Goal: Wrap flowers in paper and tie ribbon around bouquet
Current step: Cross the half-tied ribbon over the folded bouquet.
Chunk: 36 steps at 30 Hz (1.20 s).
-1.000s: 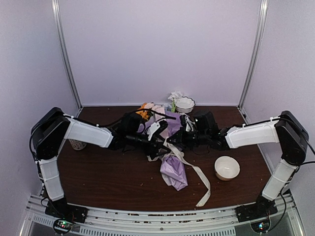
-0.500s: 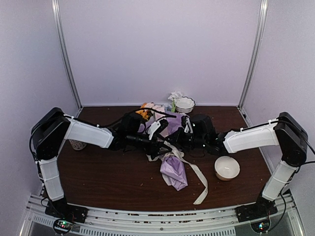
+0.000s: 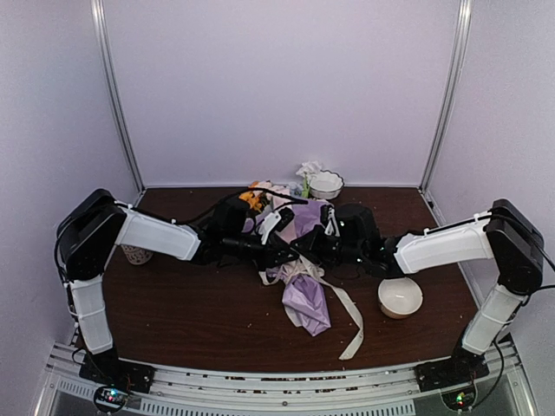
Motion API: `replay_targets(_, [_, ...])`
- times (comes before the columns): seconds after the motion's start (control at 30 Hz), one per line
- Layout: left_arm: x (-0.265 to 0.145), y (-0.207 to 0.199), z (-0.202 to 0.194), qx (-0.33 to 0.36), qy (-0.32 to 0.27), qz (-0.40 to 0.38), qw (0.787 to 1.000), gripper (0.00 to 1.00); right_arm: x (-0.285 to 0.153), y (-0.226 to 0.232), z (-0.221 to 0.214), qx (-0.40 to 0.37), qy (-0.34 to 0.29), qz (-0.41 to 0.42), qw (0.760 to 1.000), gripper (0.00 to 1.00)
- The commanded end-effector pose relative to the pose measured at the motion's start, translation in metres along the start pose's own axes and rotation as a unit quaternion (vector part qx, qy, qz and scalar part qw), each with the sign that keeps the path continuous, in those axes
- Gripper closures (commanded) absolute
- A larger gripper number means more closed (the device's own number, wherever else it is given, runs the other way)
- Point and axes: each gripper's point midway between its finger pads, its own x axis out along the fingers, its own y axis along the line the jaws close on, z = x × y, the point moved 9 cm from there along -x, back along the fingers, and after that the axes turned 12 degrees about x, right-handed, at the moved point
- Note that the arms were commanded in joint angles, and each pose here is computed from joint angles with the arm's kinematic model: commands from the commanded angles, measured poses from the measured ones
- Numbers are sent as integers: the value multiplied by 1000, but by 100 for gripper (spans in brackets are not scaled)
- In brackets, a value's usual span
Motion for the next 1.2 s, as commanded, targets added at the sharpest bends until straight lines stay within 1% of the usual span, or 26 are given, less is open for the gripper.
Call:
replay_targets(0.0, [1,2,16,28,-45,-16,998,93,-8,9,-2,-2,-8,18,1000,100])
replay_targets(0.03, [1,1,17,31,-48,-17,998,99,-8,9,-3,-1,-8,17,1000,100])
replay_targets(0.07, [0,1,17,32,-50,-18,998,100,-9,8,-3,0,-8,16,1000,100])
replay_targets(0.23, [0,1,15,30,-50,-18,998,100,-8,7,-5,-4,-3,10,1000,99])
replay_targets(0.27, [0,1,15,28,-47,-17,998,100,-9,7,-5,-8,-2,9,1000,93])
replay_targets(0.33, [-2,1,13,30,-35,-13,999,100,-15,12,-3,-35,-5,4,999,75])
replay_targets(0.4, [-4,-1,8,37,-24,-13,999,100,-25,24,3,-82,-11,-7,997,59])
replay_targets(0.5, [-6,-4,2,56,-13,-13,998,100,-35,41,11,-155,21,-20,987,51])
replay_targets(0.57, [-6,-5,2,68,-7,-18,997,100,-39,42,14,-197,50,-35,979,49])
replay_targets(0.7, [-7,-6,4,94,-3,-29,995,100,-37,40,19,-244,134,-18,960,49])
replay_targets(0.77, [-8,-5,5,102,-3,-26,994,100,-33,36,26,-269,147,-47,951,51])
replay_targets(0.83, [-10,-2,7,104,-4,-20,994,100,-30,34,29,-285,163,-59,943,51])
replay_targets(1.0, [-12,6,6,102,-3,-4,995,100,-33,38,34,-328,185,-46,925,53])
replay_targets(1.1, [-14,8,7,100,-10,-8,995,100,-33,37,37,-355,202,-32,912,55])
replay_targets(1.17, [-14,9,7,97,-13,-10,995,100,-26,32,35,-352,220,-26,909,56])
